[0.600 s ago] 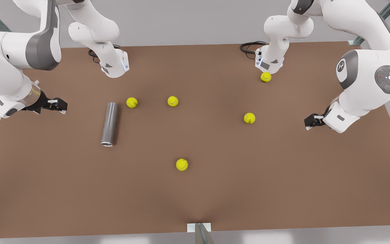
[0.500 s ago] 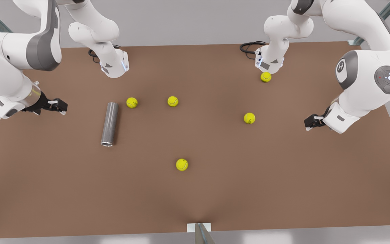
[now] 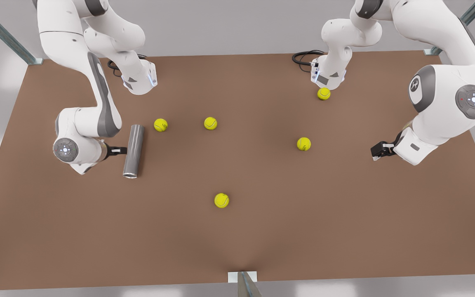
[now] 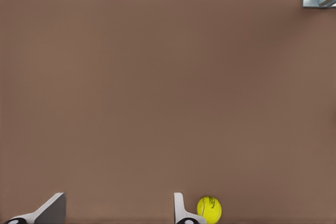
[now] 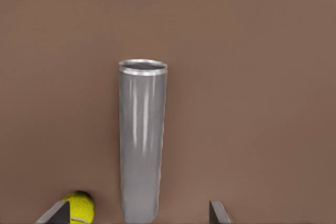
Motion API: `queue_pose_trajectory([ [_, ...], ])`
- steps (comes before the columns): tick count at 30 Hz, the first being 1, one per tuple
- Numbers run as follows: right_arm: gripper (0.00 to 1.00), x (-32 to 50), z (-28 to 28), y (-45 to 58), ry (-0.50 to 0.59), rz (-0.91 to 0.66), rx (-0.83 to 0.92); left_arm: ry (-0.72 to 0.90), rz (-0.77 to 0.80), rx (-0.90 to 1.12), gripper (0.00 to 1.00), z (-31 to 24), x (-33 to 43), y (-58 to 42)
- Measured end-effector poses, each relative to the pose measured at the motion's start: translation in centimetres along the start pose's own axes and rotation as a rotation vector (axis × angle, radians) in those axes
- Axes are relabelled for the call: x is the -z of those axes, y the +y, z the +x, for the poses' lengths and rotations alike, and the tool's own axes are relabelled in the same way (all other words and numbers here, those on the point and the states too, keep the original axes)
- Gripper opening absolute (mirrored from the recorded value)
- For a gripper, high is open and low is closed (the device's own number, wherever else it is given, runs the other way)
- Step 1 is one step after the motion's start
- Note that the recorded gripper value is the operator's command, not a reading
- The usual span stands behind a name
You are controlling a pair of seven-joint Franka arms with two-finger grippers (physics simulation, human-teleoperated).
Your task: Put the tennis tube upright
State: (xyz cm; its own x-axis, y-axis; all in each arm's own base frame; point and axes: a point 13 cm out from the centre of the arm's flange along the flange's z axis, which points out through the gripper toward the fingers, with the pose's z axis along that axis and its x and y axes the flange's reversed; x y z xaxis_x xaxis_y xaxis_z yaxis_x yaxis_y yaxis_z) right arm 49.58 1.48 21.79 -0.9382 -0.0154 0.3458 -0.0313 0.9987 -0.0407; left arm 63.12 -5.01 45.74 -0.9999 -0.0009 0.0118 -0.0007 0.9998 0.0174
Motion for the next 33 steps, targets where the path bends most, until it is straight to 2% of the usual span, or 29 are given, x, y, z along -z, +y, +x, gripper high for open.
queue_pose_trajectory([
  [7, 1.00, -8.8, -1.0, 3.2, -0.123, 0.000, -0.003, 0.011, -0.001, 0.002, 1.00, 0.0, -0.5, -0.1],
  [13, 1.00, -9.8, 1.4, 3.2, -0.281, -0.026, -0.039, 0.016, 0.001, 0.003, 1.00, 0.0, -0.7, -0.1],
  [17, 1.00, -13.7, 3.1, 3.3, -0.303, -0.032, -0.053, 0.018, 0.002, 0.003, 1.00, 0.0, -0.9, -0.2],
  [23, 1.00, -15.1, 2.8, 3.3, -0.352, -0.042, -0.073, 0.019, 0.005, 0.004, 1.00, 0.0, -0.9, -0.2],
  [33, 1.00, -18.7, 2.9, 2.5, -0.298, -0.041, -0.114, 0.022, 0.008, 0.006, 1.00, -0.1, -1.1, -0.2],
])
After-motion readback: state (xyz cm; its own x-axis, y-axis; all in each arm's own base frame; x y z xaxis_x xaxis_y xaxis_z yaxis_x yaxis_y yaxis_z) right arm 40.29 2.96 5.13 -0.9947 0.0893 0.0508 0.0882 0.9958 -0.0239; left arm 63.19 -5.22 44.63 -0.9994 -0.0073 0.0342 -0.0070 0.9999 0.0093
